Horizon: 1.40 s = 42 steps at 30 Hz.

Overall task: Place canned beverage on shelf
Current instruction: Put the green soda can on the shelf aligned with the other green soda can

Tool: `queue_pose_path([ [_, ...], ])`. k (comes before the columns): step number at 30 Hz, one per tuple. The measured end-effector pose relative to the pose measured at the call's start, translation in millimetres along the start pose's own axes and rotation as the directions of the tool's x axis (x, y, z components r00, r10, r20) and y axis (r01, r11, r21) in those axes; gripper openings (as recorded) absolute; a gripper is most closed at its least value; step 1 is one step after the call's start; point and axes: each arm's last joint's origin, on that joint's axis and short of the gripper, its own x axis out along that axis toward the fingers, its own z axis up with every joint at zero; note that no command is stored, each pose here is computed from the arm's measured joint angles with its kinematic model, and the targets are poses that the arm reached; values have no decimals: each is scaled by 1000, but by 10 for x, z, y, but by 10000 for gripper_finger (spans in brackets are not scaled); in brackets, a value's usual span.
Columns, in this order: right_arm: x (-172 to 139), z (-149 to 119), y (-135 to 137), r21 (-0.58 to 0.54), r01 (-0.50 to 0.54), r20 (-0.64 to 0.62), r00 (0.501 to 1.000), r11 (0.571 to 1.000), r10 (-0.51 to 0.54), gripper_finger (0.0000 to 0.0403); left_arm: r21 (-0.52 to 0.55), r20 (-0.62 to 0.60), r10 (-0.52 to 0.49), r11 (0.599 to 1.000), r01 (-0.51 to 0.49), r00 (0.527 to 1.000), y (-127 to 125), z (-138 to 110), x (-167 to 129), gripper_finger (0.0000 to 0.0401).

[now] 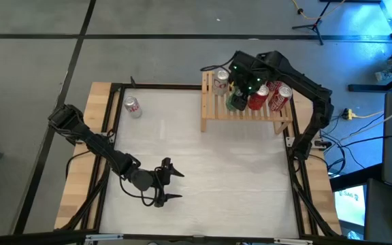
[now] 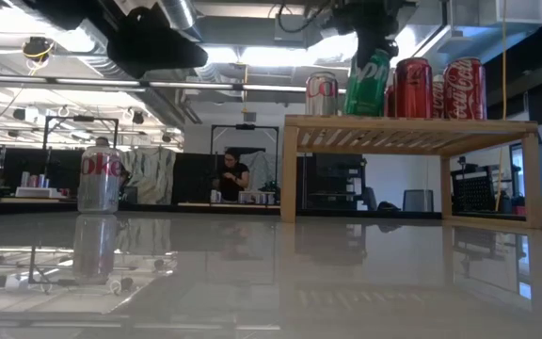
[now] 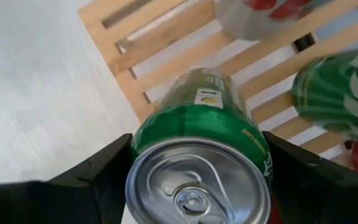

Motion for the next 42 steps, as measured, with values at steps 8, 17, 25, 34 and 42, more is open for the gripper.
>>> queue_pose_path([
  [8, -186, -130, 11, -10, -4, 48, 999, 1000, 5, 297, -5, 11, -3, 1000, 3, 1000, -4, 11, 0, 368],
  [17, -59, -157, -90, 22, 6, -4, 1000, 1000, -5, 297, -8, 16, -5, 1000, 5, 1000, -5, 17, 0, 368],
  [25, -42, -166, -112, 19, 1, -13, 1000, 1000, 0, 304, -10, 28, -8, 1000, 8, 1000, -9, 29, 0, 368],
  [34, -36, -166, -129, 0, 58, -19, 998, 998, -58, 379, -10, 28, -8, 1000, 8, 1000, -9, 28, 0, 368],
  [42, -137, -156, -92, -11, 57, 23, 998, 998, -57, 381, -9, 28, -7, 1000, 8, 1000, -8, 29, 0, 368],
])
